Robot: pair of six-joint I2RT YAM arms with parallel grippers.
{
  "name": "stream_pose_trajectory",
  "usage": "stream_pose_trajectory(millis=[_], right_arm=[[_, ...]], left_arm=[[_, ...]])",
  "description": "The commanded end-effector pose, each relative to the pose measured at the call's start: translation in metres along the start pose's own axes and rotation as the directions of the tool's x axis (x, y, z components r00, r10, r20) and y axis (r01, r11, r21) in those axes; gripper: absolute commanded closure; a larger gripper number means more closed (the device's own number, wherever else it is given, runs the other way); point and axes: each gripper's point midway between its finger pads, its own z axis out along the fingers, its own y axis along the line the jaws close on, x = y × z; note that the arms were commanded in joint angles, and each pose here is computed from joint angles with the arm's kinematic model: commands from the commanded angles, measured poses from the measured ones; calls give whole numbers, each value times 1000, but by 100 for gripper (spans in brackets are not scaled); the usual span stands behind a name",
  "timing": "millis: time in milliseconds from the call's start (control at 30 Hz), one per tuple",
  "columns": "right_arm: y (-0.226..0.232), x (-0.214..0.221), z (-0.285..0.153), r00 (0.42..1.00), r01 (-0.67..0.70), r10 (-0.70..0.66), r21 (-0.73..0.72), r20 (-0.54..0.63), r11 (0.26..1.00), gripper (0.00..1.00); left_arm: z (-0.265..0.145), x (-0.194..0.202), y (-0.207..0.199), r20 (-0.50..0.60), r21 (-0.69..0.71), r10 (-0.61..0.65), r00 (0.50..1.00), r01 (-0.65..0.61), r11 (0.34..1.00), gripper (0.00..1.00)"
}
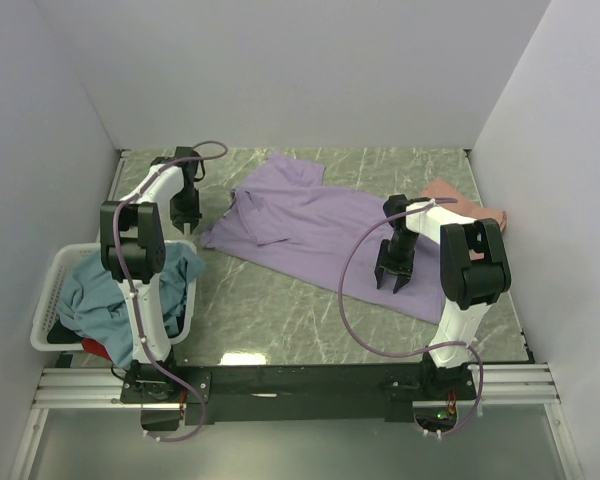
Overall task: Fold and stack the t-shirts
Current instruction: Fold the tshirt
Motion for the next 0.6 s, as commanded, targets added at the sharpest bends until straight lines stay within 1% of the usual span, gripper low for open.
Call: stream_pose_trajectory(millis=[0,67,100,133,167,200,233,300,333,400,433,567], right_arm=[[-20,3,23,1000,9,-6,99,-26,995,48],[-18,0,18,1000,7,-6,90,-7,996,48],[-17,-2,15,1000,7,-7,86,7,996,48],[-14,-8,7,999,6,-9,76,37,997,47],[-14,-9,2,999,9,-12,78,43,997,47],[-13,-11,-3,998,9,-13,71,57,997,47],[-8,-18,-14,996,15,-20,56,88,998,46],[-8,-24,-26,992,20,-27,65,121,998,46],[-4,-30,-37,987,22,-29,46,156,999,46],[4,-36,-48,981,31,-33,13,190,999,46],[5,-38,-50,979,31,-32,7,200,999,46],[19,-35,-43,985,43,-33,-55,171,998,46]], left_arm=[[-32,-26,-15,108,65,-12,994,5,998,69],[-44,-32,-28,138,112,-15,990,-1,994,65],[-56,-33,-43,157,169,-10,988,-17,985,61],[-62,-33,-51,167,202,-23,986,-11,979,59],[-74,-36,-61,196,245,-33,980,-16,969,57],[-80,-33,-74,198,292,-37,979,-23,956,57],[-78,-24,-80,170,323,-60,984,2,947,56],[-81,-19,-90,167,381,-94,981,23,924,56],[-69,-2,-96,106,406,-103,989,51,912,56],[-55,17,-103,46,434,-112,993,81,897,56],[-52,22,-106,35,444,-113,993,86,892,56],[-43,30,-118,20,509,-128,992,100,855,57]])
